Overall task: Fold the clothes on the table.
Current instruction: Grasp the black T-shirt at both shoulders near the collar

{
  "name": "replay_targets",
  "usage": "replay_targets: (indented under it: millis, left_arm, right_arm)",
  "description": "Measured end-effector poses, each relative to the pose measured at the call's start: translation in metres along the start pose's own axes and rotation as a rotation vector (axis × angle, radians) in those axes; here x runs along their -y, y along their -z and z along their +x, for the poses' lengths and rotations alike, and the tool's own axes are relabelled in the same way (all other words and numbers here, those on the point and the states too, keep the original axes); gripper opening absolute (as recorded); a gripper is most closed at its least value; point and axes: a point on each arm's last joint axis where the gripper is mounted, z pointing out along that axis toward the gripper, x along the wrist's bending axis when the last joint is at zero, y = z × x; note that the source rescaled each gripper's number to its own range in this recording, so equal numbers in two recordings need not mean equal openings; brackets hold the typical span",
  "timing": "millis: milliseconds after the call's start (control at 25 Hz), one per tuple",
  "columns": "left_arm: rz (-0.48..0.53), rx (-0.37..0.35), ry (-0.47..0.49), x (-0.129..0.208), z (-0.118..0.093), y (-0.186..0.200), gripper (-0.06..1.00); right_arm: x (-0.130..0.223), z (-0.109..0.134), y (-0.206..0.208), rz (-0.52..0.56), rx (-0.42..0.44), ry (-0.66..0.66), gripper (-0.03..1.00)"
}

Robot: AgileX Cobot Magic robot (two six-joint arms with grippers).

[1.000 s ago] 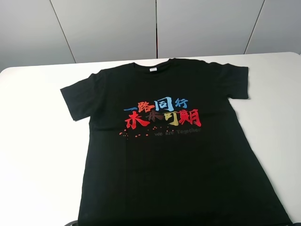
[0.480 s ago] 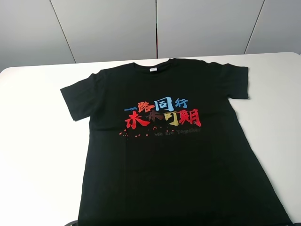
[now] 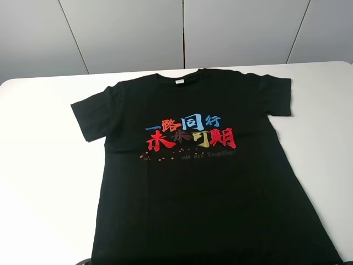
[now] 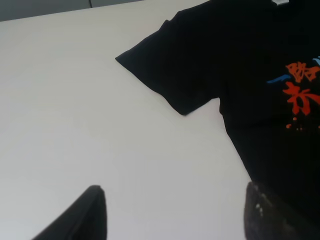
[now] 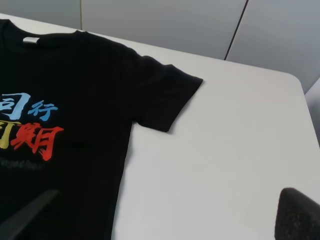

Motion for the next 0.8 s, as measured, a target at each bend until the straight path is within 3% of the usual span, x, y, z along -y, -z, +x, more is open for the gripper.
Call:
replay_targets:
  millis: [120, 200, 320, 440, 520, 800]
  left_arm:
    - [0.065, 0.004, -0.049, -0.02, 0.0, -0.007, 0.56]
    - [0.113, 0.009, -0.096, -0.033, 0.001, -0.015, 0.52]
    - [0.142, 0.014, -0.156, -0.051, 0.002, -0.035, 0.62]
    - [0.102, 0.014, -0.179, -0.068, 0.003, -0.057, 0.77]
    - [0.077, 0.008, -0.184, -0.078, 0.004, -0.075, 0.81]
    - [0.222, 0.055, -0.255, -0.1, 0.001, -0.149, 0.81]
  right_arm:
    - [-0.025, -0.009, -0.01, 0.095, -0.007, 0.033, 0.9]
    - [-0.042, -0.017, -0.024, 0.185, -0.001, 0.056, 0.91]
    - [-0.064, -0.028, -0.056, 0.313, -0.003, 0.105, 0.91]
    - [-0.084, -0.037, -0.093, 0.4, -0.03, 0.158, 0.91]
    - [-0.096, -0.041, -0.123, 0.442, -0.062, 0.192, 0.91]
    - [-0.111, -0.034, -0.224, 0.554, -0.338, 0.424, 0.91]
